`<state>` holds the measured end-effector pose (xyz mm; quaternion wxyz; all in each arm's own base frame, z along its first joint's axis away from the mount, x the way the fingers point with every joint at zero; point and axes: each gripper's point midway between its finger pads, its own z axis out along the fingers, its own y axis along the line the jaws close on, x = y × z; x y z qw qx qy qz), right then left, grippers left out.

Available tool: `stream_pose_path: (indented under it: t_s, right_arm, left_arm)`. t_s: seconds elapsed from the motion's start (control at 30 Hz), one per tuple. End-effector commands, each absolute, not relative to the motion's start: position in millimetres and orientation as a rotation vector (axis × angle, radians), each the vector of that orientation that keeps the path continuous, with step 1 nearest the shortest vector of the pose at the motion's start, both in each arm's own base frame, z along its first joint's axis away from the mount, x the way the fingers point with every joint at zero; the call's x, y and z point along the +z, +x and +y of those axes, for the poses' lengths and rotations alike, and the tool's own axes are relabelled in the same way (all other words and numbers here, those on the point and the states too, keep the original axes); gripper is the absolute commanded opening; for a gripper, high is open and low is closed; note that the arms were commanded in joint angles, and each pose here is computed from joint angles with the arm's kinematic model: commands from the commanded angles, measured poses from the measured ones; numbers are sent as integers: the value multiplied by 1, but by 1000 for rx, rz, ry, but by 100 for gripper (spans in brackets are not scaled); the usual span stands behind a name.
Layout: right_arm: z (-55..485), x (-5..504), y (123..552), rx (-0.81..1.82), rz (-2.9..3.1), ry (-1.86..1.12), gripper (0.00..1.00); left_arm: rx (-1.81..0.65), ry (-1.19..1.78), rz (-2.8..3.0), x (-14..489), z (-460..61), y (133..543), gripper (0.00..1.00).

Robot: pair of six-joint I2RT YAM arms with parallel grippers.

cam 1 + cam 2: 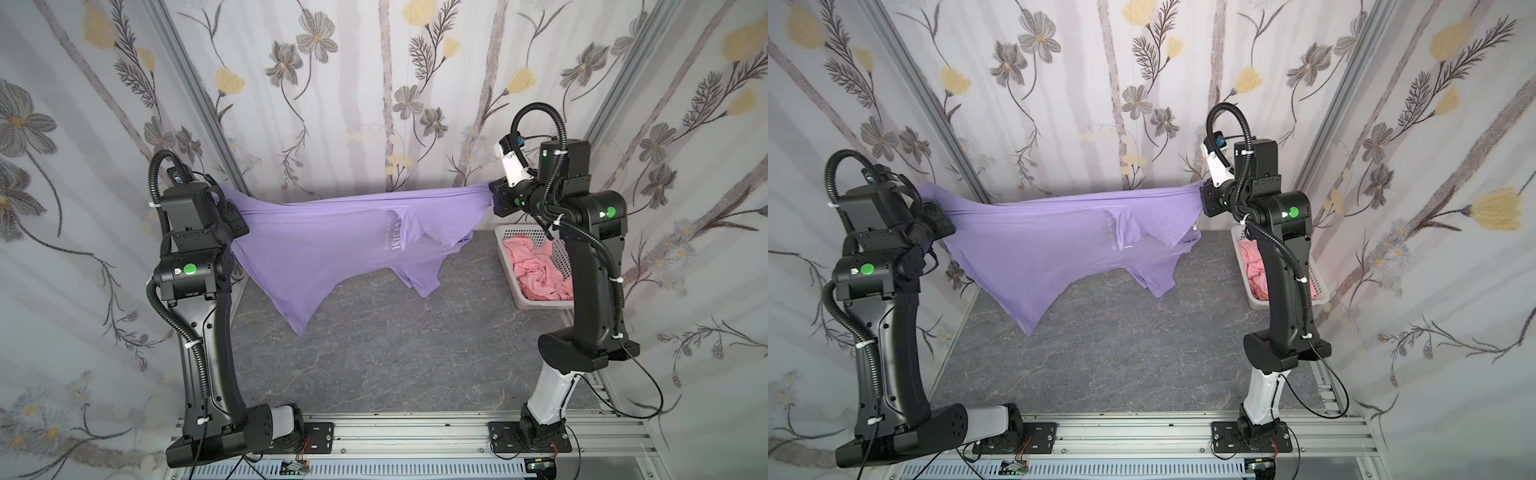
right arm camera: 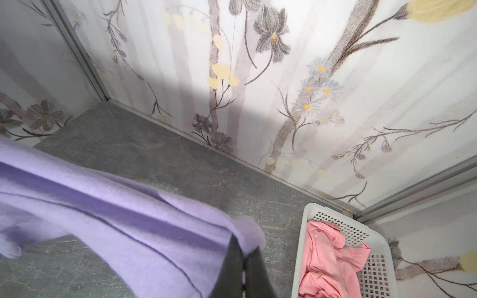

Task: Fold and stack t-shirts
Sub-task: Flatten out the T-shirt at the center of the board.

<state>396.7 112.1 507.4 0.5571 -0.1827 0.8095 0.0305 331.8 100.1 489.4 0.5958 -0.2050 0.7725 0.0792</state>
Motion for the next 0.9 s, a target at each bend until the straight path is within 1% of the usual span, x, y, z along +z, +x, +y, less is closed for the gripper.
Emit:
stream_pose_path:
  t_s: [0.0, 0.1, 0.2, 0.33, 0.43, 0.6, 0.73, 0.8, 0.87]
  right_arm:
    - [90, 527, 372, 9, 1876, -352, 0]
    - [89, 535, 339, 59, 1857, -363, 0]
    - [91, 550, 296, 140, 1804, -391, 0]
    - [90, 584, 238, 229, 1666, -421, 0]
    - [85, 610, 205, 254, 1556, -418, 0]
    - [91, 619, 181, 329, 1502, -449, 0]
    - [97, 622, 167, 407, 1484, -458, 0]
    - [99, 616, 166, 421, 1500, -467, 0]
    - [100, 597, 179, 414, 1568, -461, 0]
  left_arm:
    - [283, -516, 1774, 498, 112, 310, 0]
    - [293, -502, 1729, 514, 106, 280, 0]
    - [315, -488, 1701, 523, 101, 253, 0]
    - [361, -484, 1642, 536, 98, 217, 0]
    - [349, -482, 1599, 546, 95, 203, 0]
    - [243, -451, 1534, 560, 79, 189, 0]
    - [179, -477, 1455, 575, 72, 160, 0]
    - [187, -497, 1413, 578, 74, 148, 0]
    - [239, -536, 1430, 568, 83, 147, 0]
